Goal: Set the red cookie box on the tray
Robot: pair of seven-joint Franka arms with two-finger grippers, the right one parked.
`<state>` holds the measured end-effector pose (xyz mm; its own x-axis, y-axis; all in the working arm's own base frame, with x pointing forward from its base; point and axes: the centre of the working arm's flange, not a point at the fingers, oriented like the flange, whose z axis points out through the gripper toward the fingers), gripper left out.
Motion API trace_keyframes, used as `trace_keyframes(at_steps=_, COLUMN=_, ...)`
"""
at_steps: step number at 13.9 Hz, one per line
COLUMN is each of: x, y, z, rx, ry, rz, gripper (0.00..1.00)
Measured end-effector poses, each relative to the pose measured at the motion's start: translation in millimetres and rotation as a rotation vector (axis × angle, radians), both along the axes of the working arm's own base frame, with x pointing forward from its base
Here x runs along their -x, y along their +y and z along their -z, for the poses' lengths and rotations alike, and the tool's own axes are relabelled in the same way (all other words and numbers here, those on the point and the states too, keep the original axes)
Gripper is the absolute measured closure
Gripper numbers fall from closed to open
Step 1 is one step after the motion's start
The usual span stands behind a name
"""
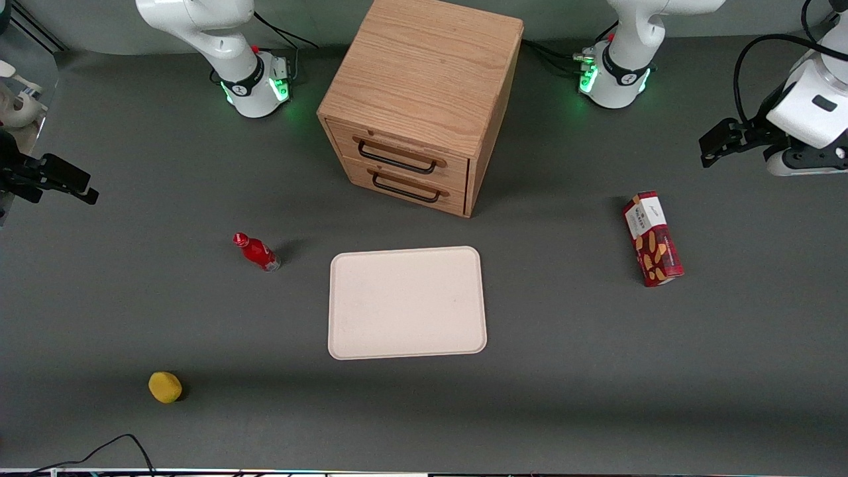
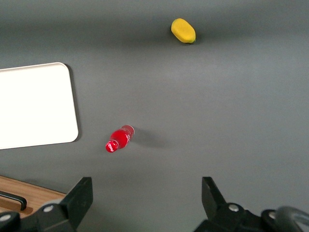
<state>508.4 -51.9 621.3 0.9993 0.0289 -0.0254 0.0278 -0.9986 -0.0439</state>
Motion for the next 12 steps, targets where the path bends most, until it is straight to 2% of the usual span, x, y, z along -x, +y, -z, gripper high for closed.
trace_keyframes(at_steps=4, x=-1.2, y=-0.3, z=-0.2, rx=0.0, ry=0.005, rz=0.002, gripper=0.0)
trace_keyframes(at_steps=8, x=-2.0, y=10.6, z=19.9, rx=-0.002, ry=0.097, rz=0.047, gripper=0.0)
trace_keyframes(at_steps=10, x=-4.1, y=28.2, z=40.4, rx=0.014, ry=0.132, rz=0.027, gripper=0.0)
trace_keyframes(at_steps=12, x=-4.9, y=40.8, z=70.7, rx=0.028, ry=0.141, rz=0.013, gripper=0.0)
